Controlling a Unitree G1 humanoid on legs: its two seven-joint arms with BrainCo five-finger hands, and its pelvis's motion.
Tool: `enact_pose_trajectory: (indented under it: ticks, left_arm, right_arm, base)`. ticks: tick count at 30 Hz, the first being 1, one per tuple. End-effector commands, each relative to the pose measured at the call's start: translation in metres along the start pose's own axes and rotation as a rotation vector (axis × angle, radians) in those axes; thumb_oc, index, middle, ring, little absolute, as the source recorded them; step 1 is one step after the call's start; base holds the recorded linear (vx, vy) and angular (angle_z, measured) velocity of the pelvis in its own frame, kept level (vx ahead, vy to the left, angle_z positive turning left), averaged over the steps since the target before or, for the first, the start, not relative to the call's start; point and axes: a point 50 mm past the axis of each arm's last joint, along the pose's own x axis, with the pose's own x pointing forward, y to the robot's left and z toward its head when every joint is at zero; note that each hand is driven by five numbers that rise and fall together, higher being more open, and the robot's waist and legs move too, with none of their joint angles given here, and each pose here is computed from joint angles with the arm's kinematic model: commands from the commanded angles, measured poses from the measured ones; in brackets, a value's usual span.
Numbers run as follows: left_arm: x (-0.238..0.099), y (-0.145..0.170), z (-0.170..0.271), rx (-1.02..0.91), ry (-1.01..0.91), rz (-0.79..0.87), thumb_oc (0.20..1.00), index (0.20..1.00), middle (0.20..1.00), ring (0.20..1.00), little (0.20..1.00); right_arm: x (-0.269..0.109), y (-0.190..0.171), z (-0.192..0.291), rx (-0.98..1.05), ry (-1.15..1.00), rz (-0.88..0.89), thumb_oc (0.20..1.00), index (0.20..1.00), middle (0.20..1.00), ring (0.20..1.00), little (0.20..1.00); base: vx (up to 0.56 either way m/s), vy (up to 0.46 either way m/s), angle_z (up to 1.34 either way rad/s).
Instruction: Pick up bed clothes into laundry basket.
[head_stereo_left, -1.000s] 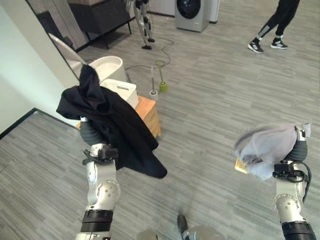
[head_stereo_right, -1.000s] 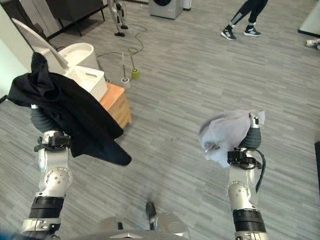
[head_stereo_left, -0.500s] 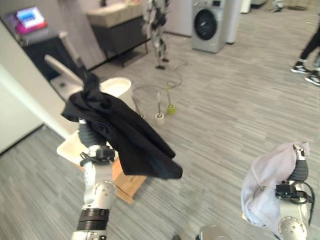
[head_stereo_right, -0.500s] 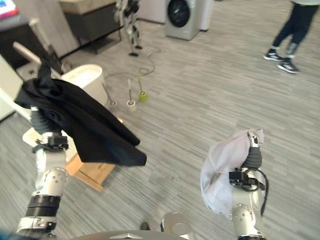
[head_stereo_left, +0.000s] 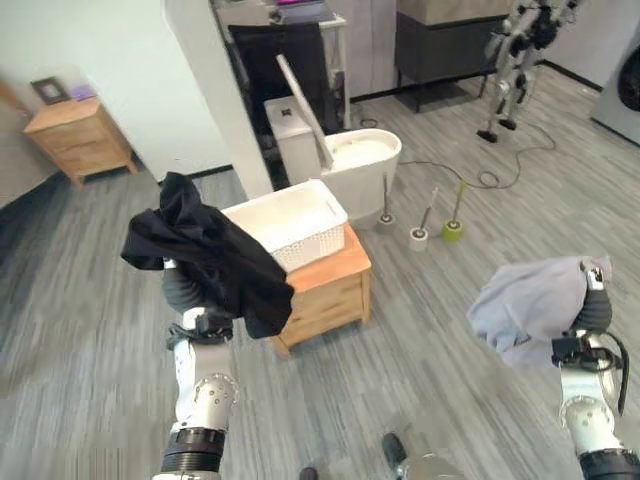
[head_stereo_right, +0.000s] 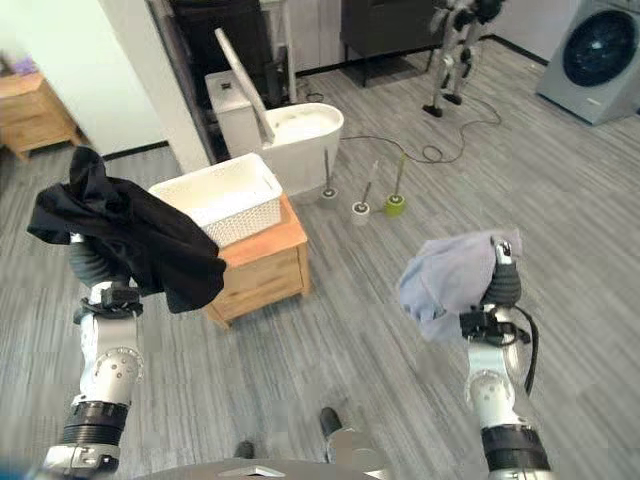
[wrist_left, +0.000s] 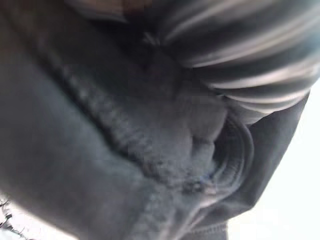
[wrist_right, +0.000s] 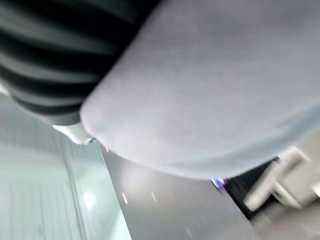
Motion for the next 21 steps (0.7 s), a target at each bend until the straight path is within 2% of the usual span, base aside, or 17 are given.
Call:
enact_pose_trajectory:
  ticks: [1, 4, 7, 10, 11, 13, 16, 21]
  left_arm:
    - [0.012, -0.017, 0.027, 0.045, -0.090, -0.151, 0.200, 0.200, 0.200, 0.200, 0.200]
    - [0.010, -0.016, 0.024, 0.039, -0.076, -0.150, 0.200, 0.200, 0.200, 0.200, 0.200]
    - [0.002, 0.001, 0.024, 0.080, -0.063, -0.071, 0.200, 0.200, 0.200, 0.200, 0.200]
    - [-0.003, 0.006, 0.024, 0.106, -0.050, -0.064, 0.200, 0.200, 0.200, 0.200, 0.200]
    - [-0.011, 0.007, 0.027, 0.297, 0.081, -0.096, 0.200, 0.200, 0.200, 0.200, 0.200]
    - [-0.014, 0.012, 0.032, 0.305, 0.073, -0.086, 0.200, 0.200, 0.200, 0.200, 0.200]
    - [-0.026, 0.030, 0.036, 0.301, 0.056, 0.022, 0.200, 0.200, 0.200, 0.200, 0.200]
    - [-0.025, 0.035, 0.046, 0.326, 0.016, 0.058, 0.200, 0.200, 0.200, 0.200, 0.200]
  right_arm:
    - [-0.001, 0.015, 0.015, -0.062, -0.041, 0.120, 0.200, 0.200, 0.200, 0.200, 0.200]
    - [-0.003, 0.014, 0.016, -0.086, -0.045, 0.106, 0.200, 0.200, 0.200, 0.200, 0.200]
    - [-0.020, 0.004, 0.006, -0.068, -0.022, 0.041, 0.200, 0.200, 0.200, 0.200, 0.200]
    - [-0.024, 0.006, 0.000, -0.102, 0.029, 0.069, 0.200, 0.200, 0.200, 0.200, 0.200]
    - [-0.024, -0.021, 0.046, -0.143, -0.246, -0.190, 0.200, 0.200, 0.200, 0.200, 0.200]
    - [-0.018, -0.015, 0.041, -0.166, -0.214, -0.159, 0.200, 0.200, 0.200, 0.200, 0.200]
    - [-0.009, -0.006, 0.039, -0.153, -0.228, -0.136, 0.200, 0.200, 0.200, 0.200, 0.200]
    - [0.000, 0.005, 0.028, -0.130, -0.209, -0.107, 0.200, 0.200, 0.200, 0.200, 0.200]
  base:
    - [-0.15, -0.146, 0.66]
    - [-0.08, -0.027, 0.12]
    - [0.08, 0.109, 0.31]
    - [0.01, 0.065, 0.12]
    - [0.01, 0.088, 0.32]
    - [0.03, 0.096, -0.17]
    - [0.01, 0.112, -0.21]
    - [-0.02, 0.106, 0.09]
